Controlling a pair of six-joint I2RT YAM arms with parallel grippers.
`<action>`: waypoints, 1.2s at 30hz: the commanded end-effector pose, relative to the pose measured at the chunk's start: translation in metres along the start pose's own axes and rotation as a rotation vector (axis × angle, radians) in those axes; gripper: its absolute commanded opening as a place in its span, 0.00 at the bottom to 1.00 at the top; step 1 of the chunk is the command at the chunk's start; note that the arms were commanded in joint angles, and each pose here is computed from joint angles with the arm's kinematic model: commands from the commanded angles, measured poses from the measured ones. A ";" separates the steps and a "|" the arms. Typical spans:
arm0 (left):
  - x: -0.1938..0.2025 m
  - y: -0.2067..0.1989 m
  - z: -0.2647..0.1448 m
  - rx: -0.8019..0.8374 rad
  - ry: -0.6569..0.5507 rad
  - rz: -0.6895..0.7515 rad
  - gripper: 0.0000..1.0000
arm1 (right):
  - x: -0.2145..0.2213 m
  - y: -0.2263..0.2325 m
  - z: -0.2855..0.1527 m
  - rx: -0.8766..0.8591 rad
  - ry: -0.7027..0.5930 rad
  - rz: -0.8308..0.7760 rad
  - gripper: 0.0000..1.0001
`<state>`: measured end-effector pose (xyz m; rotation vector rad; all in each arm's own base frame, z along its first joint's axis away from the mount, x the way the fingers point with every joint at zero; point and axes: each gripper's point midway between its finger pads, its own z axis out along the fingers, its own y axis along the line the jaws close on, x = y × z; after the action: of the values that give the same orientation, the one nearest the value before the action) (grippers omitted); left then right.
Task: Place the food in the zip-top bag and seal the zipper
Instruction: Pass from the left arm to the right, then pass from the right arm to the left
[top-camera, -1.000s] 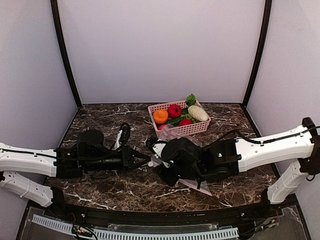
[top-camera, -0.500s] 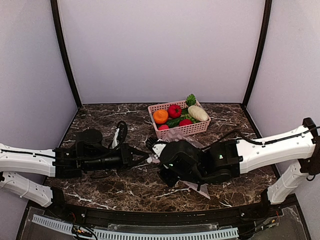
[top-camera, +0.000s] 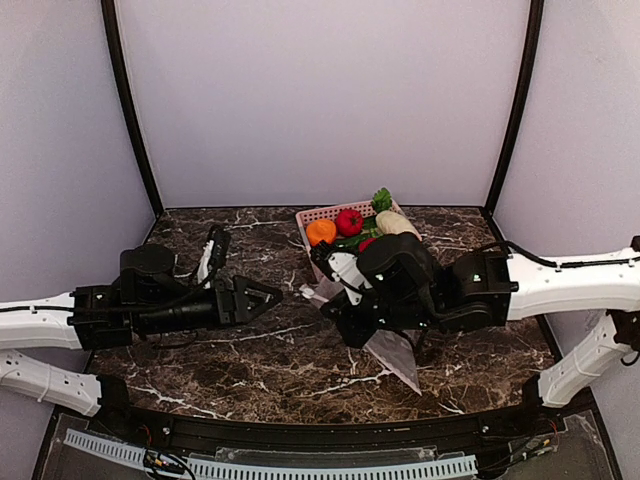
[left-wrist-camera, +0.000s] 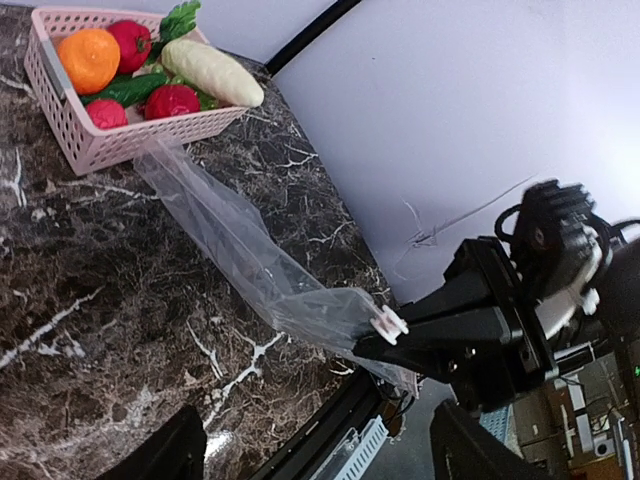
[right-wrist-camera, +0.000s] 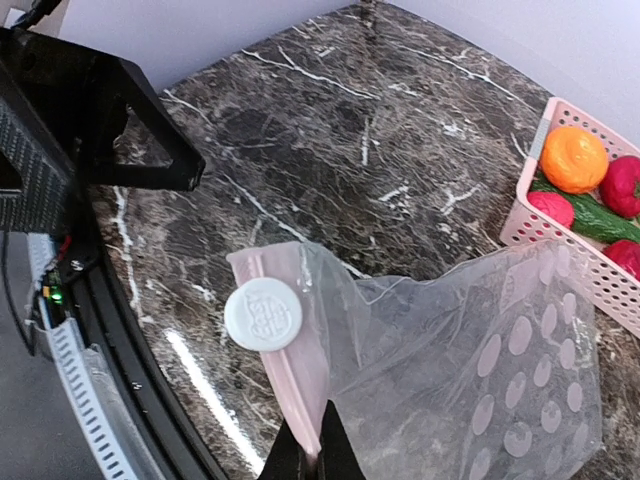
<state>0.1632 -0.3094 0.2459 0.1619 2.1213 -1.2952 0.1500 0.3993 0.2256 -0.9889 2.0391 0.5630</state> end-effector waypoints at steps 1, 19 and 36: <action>-0.014 -0.005 -0.026 -0.036 -0.034 0.225 0.80 | -0.026 0.023 -0.025 -0.300 -0.039 0.085 0.00; -0.008 -0.104 -0.040 0.304 0.151 0.612 0.89 | -0.083 0.059 -0.113 -0.788 -0.079 0.204 0.00; 0.003 -0.134 -0.027 0.496 0.193 0.528 0.65 | -0.063 0.055 -0.089 -0.764 -0.011 0.248 0.00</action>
<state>0.1007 -0.3535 0.3402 1.0039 1.7527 -1.4050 0.0863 0.3985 0.3347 -1.1508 1.9701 1.5366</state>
